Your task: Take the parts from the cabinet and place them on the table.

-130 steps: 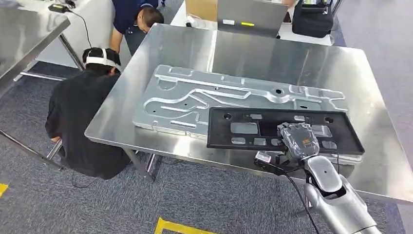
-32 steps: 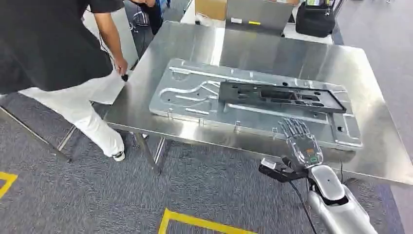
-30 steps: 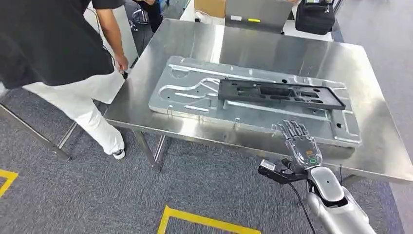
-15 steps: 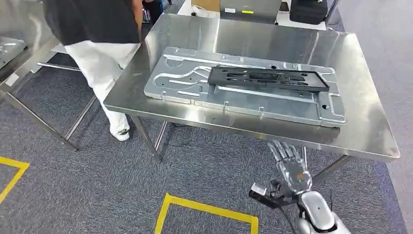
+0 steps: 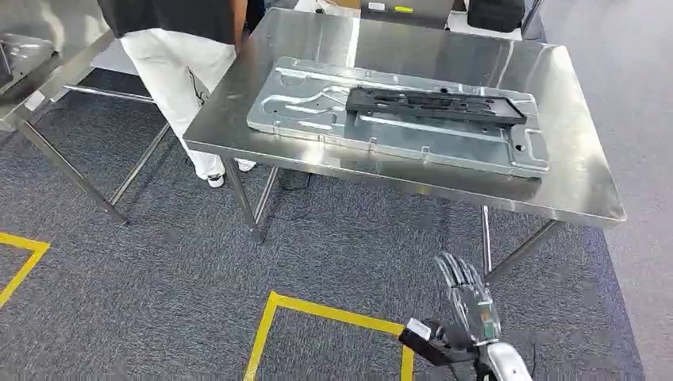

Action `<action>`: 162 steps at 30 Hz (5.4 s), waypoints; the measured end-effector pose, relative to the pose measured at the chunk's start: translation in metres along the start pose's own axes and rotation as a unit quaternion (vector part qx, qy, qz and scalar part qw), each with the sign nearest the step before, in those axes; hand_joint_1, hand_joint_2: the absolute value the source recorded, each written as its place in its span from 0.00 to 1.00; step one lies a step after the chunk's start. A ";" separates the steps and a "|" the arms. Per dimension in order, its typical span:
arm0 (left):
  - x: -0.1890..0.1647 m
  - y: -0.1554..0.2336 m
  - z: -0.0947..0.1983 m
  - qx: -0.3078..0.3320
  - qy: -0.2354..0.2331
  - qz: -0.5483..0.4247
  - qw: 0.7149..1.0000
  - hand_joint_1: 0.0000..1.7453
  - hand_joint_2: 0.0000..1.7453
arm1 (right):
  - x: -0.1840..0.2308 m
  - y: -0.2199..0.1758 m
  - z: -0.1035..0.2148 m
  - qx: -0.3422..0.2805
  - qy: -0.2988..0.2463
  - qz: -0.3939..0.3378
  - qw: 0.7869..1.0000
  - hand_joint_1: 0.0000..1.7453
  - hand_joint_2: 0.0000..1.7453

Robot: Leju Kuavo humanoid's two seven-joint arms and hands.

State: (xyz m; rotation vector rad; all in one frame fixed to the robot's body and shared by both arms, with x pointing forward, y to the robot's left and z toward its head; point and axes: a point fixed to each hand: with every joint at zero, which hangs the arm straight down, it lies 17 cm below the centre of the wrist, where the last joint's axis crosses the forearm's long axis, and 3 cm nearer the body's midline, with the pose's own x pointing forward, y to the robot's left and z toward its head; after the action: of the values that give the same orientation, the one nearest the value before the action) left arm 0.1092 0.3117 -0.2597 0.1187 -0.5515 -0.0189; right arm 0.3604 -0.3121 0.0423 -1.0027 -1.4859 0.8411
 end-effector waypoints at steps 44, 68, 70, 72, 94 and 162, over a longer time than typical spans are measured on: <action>-0.015 -0.006 0.007 0.034 0.018 0.059 0.998 0.00 0.00 | -0.072 0.262 0.336 0.316 0.545 -0.276 0.726 0.00 0.00; -0.012 -0.005 0.008 0.034 0.000 0.028 0.999 0.00 0.00 | -0.039 0.279 0.375 0.399 0.575 -0.306 0.646 0.00 0.00; -0.012 -0.005 0.008 0.035 -0.001 0.026 0.999 0.00 0.00 | -0.034 0.281 0.379 0.401 0.576 -0.311 0.641 0.00 0.00; -0.010 -0.004 0.007 0.036 -0.002 0.025 0.999 0.00 0.00 | -0.032 0.281 0.384 0.403 0.579 -0.314 0.636 0.00 0.00; -0.012 -0.004 0.010 0.045 -0.001 0.012 0.999 0.00 0.00 | -0.036 0.278 0.388 0.400 0.587 -0.320 0.627 0.00 0.00; -0.012 -0.006 0.007 0.044 0.004 -0.026 0.999 0.00 0.00 | -0.049 0.275 0.372 0.392 0.576 -0.333 0.635 0.00 0.00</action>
State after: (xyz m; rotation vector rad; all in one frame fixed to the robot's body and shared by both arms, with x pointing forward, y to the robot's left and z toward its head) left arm 0.0957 0.3056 -0.2608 0.2189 -0.5423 -0.0445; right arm 0.0333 -0.2433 -0.2810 -0.0987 -0.1690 0.0908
